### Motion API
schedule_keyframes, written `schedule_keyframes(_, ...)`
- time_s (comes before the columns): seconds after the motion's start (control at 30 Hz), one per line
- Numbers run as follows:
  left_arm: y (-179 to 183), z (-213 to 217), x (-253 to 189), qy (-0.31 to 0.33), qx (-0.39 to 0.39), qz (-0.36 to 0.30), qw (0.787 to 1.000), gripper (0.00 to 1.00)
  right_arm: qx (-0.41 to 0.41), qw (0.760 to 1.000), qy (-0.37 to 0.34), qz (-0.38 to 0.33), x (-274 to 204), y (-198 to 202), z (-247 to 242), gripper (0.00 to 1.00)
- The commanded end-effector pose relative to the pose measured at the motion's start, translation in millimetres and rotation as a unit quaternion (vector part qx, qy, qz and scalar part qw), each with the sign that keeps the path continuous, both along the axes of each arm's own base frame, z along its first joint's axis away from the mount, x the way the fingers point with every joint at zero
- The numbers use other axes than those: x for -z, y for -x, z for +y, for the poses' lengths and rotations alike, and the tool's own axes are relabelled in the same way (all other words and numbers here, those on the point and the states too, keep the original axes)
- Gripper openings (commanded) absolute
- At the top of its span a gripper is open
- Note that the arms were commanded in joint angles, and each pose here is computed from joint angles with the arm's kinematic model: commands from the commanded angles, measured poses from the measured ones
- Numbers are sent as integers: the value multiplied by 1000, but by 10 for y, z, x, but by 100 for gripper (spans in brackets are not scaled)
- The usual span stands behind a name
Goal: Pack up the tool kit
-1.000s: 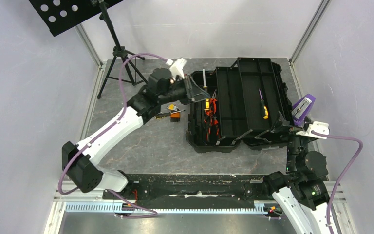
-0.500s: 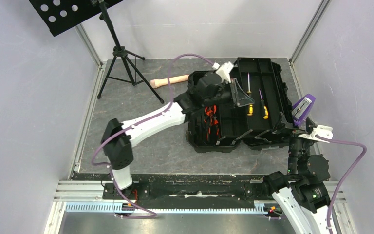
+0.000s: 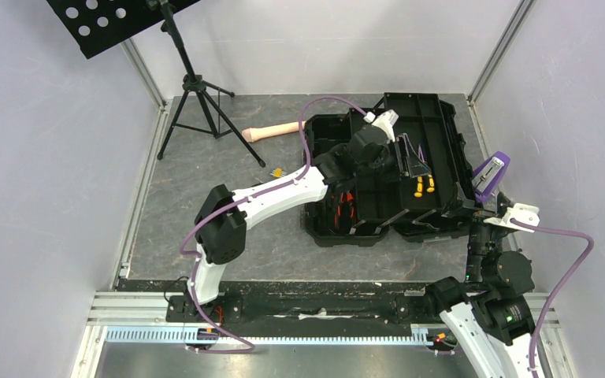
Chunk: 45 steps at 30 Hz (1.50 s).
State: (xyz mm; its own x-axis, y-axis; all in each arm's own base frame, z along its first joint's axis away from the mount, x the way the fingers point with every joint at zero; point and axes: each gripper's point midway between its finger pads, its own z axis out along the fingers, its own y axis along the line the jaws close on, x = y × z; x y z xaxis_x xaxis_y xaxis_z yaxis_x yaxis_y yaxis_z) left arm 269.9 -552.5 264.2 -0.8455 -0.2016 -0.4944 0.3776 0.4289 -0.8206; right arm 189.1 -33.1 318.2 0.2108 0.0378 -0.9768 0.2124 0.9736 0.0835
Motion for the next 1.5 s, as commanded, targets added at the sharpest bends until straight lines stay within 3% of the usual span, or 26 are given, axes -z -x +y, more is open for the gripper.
schedule_keyframes(0.0,-64,127,-325,5,-29,-38,999,57,5,1000,2,-4,-11,11,-20,98)
schedule_keyframes(0.2,-84,373,-499,-32,-42,-91,994,64,1,1000,1,-3,-14,4,-4,98)
schedule_keyframes(0.4,-272,1025,-591,-143,-75,-190,968,66,3,1000,2,-6,-29,19,-17,98)
schedule_keyframes(0.53,-435,1611,-392,-222,-86,-215,947,66,-2,1000,4,1,7,-16,14,98)
schedule_keyframes(0.93,-1033,3527,873,-341,-207,-79,913,70,-19,1000,-1,6,48,-89,97,98)
schedule_keyframes(1.07,-1138,3755,1270,-369,-222,-45,901,72,-19,1000,-1,9,60,-100,103,98)
schedule_keyframes(1.33,-1458,3851,1648,-416,-199,-26,887,78,-19,1000,0,13,82,-117,110,98)
schedule_keyframes(1.47,-1414,3831,1910,-423,-167,13,890,79,-15,1000,-1,13,85,-113,93,98)
